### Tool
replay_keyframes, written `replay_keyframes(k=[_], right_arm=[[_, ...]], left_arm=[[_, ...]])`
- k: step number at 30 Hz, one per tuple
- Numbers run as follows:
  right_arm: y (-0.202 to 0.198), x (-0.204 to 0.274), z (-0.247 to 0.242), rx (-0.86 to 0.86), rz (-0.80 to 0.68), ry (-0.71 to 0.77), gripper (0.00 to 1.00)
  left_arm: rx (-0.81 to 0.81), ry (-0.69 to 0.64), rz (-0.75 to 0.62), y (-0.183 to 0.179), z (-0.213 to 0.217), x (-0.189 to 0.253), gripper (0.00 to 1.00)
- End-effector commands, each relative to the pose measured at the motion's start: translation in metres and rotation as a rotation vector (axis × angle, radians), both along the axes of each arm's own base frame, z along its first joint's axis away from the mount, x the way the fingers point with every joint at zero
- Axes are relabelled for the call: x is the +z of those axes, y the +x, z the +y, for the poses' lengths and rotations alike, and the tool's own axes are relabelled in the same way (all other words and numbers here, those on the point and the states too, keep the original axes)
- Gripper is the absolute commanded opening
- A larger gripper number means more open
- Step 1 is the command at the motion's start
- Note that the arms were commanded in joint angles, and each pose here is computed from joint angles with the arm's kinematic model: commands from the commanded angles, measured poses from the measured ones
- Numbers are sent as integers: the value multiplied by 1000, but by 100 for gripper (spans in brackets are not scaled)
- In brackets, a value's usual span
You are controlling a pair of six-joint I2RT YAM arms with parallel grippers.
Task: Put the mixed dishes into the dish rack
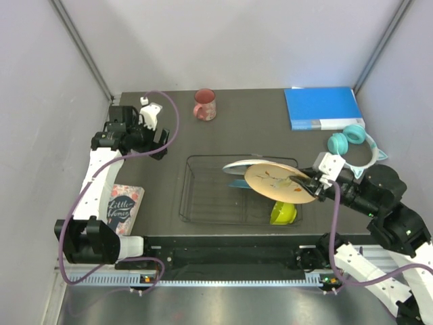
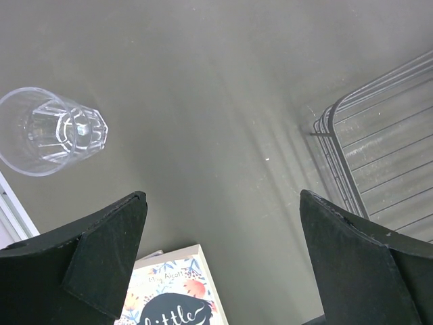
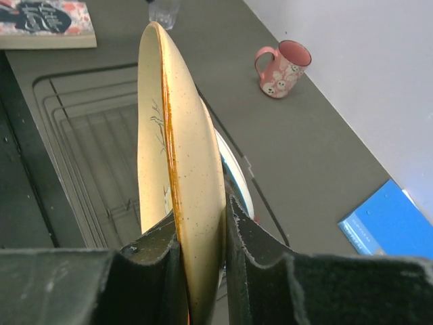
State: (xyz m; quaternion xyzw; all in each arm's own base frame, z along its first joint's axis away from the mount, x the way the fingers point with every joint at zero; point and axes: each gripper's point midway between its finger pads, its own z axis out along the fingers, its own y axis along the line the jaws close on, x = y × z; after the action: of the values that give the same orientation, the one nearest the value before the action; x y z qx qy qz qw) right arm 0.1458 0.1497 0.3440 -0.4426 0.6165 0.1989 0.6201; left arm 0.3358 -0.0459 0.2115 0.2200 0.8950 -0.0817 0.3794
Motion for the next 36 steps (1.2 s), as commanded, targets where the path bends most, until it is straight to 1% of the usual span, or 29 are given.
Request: replay_keyframes(k=[1, 5, 9, 13, 14, 15, 16, 17, 19, 20, 23, 27, 30, 31, 32, 33, 34, 36], right_arm=[[0, 50, 5, 49, -206, 21, 0], [-2, 36, 11, 99, -198, -45, 0], [-5, 45, 16, 135, -204, -70, 0], [-7, 43, 24, 175, -173, -136, 0], [-8, 35, 29, 193, -136, -178, 0], [-10, 47, 29, 192, -151, -171, 0], [-10, 48, 31, 189, -145, -186, 0], [-10, 43, 40, 196, -134, -232, 0], [-13, 46, 51, 204, -147, -268, 0], [-18, 34, 68, 202, -166, -359, 0], [-32, 19, 93, 189, -211, -490, 0], [-30, 25, 94, 163, -218, -410, 0], [-26, 14, 90, 123, -211, -410, 0], [-24, 16, 85, 97, -225, -395, 0], [-24, 2, 87, 98, -236, -426, 0], [-23, 2, 89, 88, -263, -418, 0], [-23, -9, 87, 73, -288, -445, 0], [-21, -10, 89, 59, -316, -433, 0]], left_arm=[[8, 2, -3, -3, 2, 0, 99], [20, 13, 8, 1, 5, -6, 99], [32, 20, 9, 7, 7, -6, 99], [38, 23, 33, 10, 8, -14, 99], [37, 23, 41, 10, 7, -16, 99], [34, 26, 50, 9, 8, -19, 99], [37, 27, 49, 11, 8, -21, 99], [39, 28, 62, 11, 8, -25, 99], [41, 26, 76, 11, 8, -28, 99], [43, 27, 92, 11, 8, -31, 99], [51, 34, 95, 14, 10, -30, 99], [49, 50, 84, 16, 12, -27, 99], [43, 47, 83, 15, 11, -27, 99], [42, 48, 82, 15, 11, -27, 99], [41, 47, 83, 15, 11, -28, 99], [41, 49, 80, 14, 12, -27, 99], [39, 50, 82, 13, 12, -29, 99], [41, 54, 77, 13, 12, -29, 99]])
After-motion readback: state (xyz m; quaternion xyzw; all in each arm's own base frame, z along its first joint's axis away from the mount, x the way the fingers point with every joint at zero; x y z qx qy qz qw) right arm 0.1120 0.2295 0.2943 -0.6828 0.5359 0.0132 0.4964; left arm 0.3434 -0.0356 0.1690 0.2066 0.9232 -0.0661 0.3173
